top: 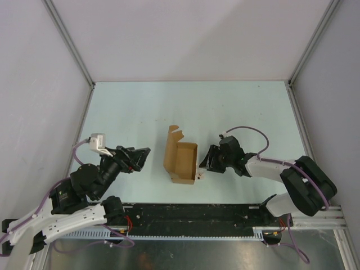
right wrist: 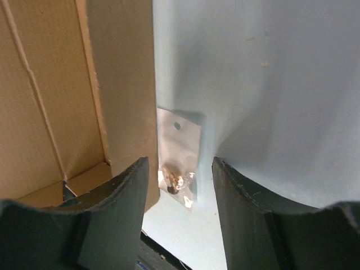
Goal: Fold the paper box
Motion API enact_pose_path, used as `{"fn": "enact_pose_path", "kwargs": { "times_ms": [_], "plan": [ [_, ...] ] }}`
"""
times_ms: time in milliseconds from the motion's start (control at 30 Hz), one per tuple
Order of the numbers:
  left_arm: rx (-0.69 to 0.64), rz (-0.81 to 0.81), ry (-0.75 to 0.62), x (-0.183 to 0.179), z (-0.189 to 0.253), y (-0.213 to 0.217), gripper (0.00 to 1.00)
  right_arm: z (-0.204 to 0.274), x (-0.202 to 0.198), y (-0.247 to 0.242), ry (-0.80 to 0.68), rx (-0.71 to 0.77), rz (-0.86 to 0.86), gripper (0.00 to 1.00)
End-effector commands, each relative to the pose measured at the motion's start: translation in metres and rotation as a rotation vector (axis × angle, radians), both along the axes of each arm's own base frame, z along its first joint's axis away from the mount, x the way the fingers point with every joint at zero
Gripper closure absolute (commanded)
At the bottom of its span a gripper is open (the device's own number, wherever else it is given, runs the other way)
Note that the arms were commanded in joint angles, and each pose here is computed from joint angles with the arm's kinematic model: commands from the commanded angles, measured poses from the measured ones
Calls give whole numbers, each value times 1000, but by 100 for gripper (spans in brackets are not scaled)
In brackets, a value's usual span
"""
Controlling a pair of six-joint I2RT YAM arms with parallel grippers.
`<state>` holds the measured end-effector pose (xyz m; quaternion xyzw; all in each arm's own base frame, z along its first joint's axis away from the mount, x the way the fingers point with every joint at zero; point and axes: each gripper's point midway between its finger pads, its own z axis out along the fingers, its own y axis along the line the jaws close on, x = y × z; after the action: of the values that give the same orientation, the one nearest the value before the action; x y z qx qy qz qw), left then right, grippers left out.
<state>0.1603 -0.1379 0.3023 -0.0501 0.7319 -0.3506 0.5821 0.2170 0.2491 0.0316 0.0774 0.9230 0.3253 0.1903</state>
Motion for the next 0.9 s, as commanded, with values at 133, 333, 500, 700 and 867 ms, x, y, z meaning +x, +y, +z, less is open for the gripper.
{"fn": "enact_pose_path", "kwargs": {
  "times_ms": [133, 333, 500, 700, 867],
  "plan": [
    [9, 12, -11, 2, 1, 1, 11, -28, -15, 2, 55, -29, 26, 53],
    [12, 10, -10, 2, 0, 0, 11, -37, -19, 3, 72, -45, 35, 72],
    [7, 10, -13, 2, 0, 1, 11, -32, -18, 5, 59, -31, 40, 92],
    [8, 10, -12, 2, -1, 1, 11, 9, -6, -6, -61, -19, 9, 100],
    [11, 10, -6, 2, -2, 0, 11, 75, 3, -32, -272, -62, -43, 100]
  ]
}}
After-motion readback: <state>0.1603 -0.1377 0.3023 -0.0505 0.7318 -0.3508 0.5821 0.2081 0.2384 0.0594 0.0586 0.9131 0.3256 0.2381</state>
